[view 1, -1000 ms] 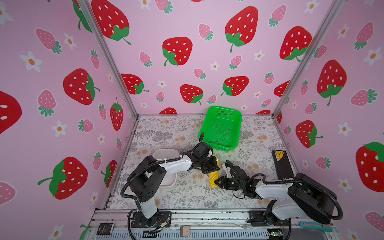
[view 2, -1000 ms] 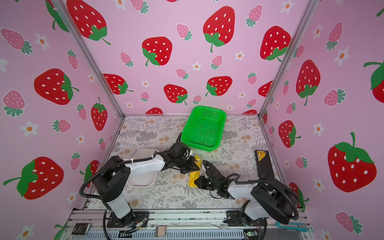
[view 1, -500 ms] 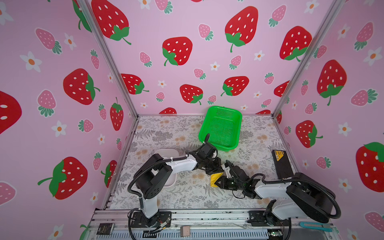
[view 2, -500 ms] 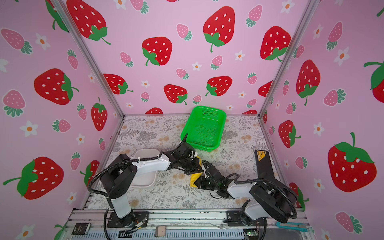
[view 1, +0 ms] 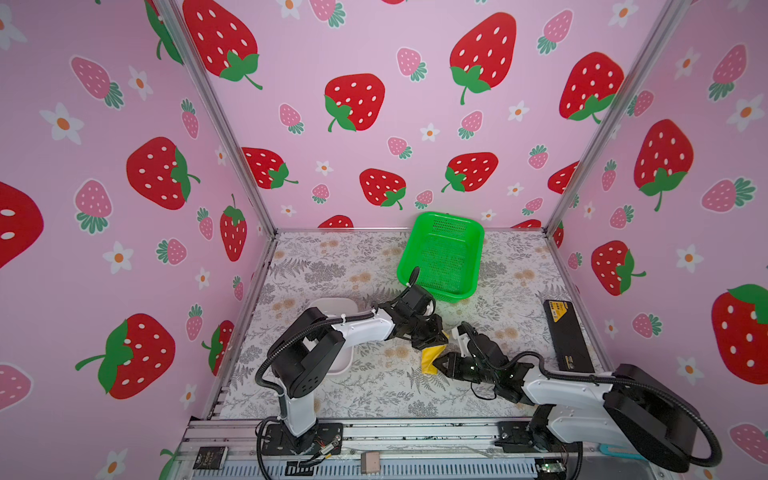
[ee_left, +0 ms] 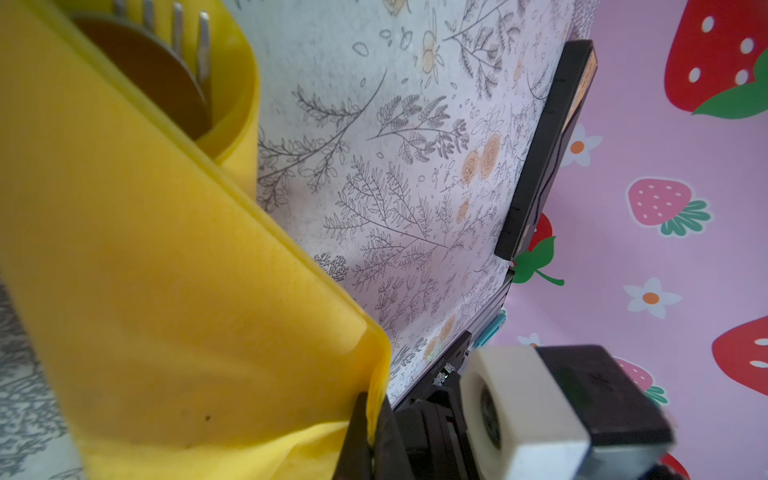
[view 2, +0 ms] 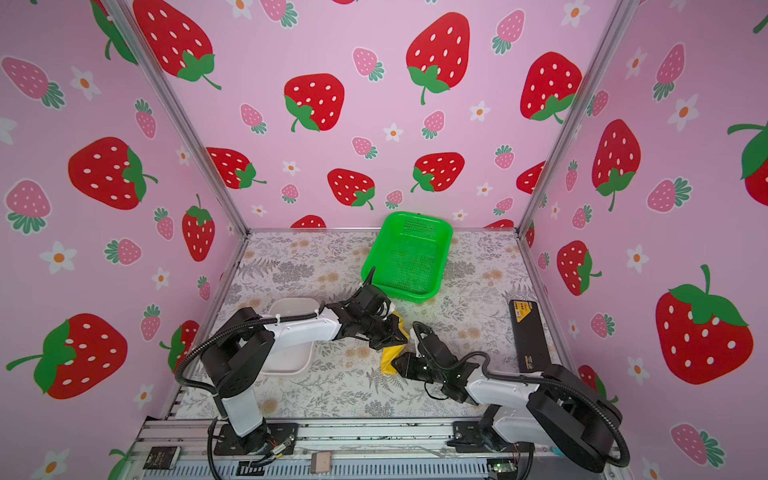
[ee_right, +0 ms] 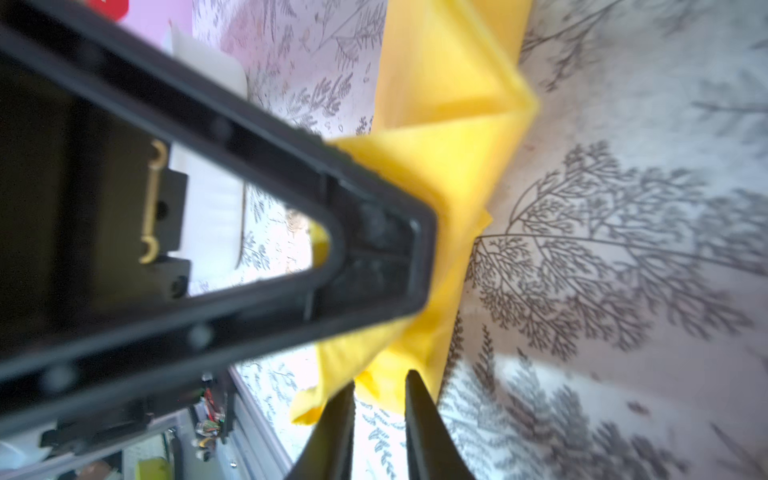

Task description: Place the utensils on the paper napkin and roll it up

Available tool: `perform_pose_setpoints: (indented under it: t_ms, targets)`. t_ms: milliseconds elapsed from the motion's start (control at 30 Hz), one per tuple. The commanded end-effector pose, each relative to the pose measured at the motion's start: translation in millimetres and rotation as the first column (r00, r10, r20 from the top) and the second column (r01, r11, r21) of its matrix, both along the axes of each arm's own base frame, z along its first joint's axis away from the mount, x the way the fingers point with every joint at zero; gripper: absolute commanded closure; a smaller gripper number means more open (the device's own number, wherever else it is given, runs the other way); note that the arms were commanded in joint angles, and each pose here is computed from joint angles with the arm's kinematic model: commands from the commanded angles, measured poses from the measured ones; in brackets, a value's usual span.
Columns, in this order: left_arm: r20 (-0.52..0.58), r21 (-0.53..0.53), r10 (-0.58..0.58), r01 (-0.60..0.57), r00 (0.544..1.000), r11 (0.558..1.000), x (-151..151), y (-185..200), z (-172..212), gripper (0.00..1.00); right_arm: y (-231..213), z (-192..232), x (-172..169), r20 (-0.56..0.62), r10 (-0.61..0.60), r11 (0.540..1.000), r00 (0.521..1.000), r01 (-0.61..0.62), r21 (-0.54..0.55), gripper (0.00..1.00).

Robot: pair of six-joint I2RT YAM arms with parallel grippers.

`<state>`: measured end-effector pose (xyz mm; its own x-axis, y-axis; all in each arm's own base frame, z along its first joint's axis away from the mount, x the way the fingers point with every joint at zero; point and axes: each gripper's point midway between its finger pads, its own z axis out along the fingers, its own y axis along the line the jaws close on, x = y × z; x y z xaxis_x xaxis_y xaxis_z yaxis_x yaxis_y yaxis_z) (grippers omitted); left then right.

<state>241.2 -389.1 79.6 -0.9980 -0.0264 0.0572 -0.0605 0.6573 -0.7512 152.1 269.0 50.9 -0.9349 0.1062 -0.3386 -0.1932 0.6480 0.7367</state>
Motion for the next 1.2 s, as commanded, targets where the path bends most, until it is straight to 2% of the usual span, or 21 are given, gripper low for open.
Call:
perform_pose_setpoints:
  t_ms: [0,67,133,167,233,400,600,767,867,1167]
  targets:
    - [0.008,-0.022,-0.001,0.001,1.000,1.000,6,-10,7,1.00,-16,-5,2,-0.009,-0.071,0.997,0.997,0.071,-0.029,0.67]
    - [0.009,-0.021,0.001,-0.001,1.000,1.000,7,-10,7,1.00,-15,3,3,0.010,-0.072,0.997,0.997,0.072,-0.002,0.61]
    - [0.008,-0.021,0.001,0.000,1.000,1.000,6,-11,7,1.00,-12,10,3,0.025,-0.063,0.998,0.998,0.062,0.027,0.50]
    - [0.009,-0.021,0.001,-0.001,1.000,1.000,7,-11,7,1.00,-10,13,3,0.030,-0.056,0.998,0.998,0.055,0.037,0.49]
    - [0.008,-0.021,0.001,-0.001,1.000,1.000,7,-11,6,1.00,-6,16,4,0.039,-0.042,0.998,0.998,0.040,0.048,0.40]
    - [0.006,-0.022,0.001,-0.001,1.000,1.000,8,-12,5,1.00,2,17,6,0.036,-0.031,0.998,0.999,0.028,0.064,0.33]
    - [0.001,-0.029,0.001,-0.001,1.000,1.000,7,-14,6,1.00,17,14,19,0.033,-0.034,0.998,0.999,0.032,0.050,0.31]
    - [-0.002,-0.028,-0.001,0.001,1.000,1.000,8,-14,4,1.00,12,-5,26,0.006,-0.090,0.996,0.996,0.090,-0.012,0.31]
    - [-0.008,-0.027,-0.003,0.003,1.000,1.000,7,-14,3,1.00,7,-13,26,-0.005,-0.110,0.993,0.994,0.110,-0.033,0.35]
    - [0.002,-0.043,-0.013,0.013,1.000,0.999,7,-16,8,0.95,-3,-21,22,-0.012,-0.130,0.990,0.991,0.129,-0.051,0.64]
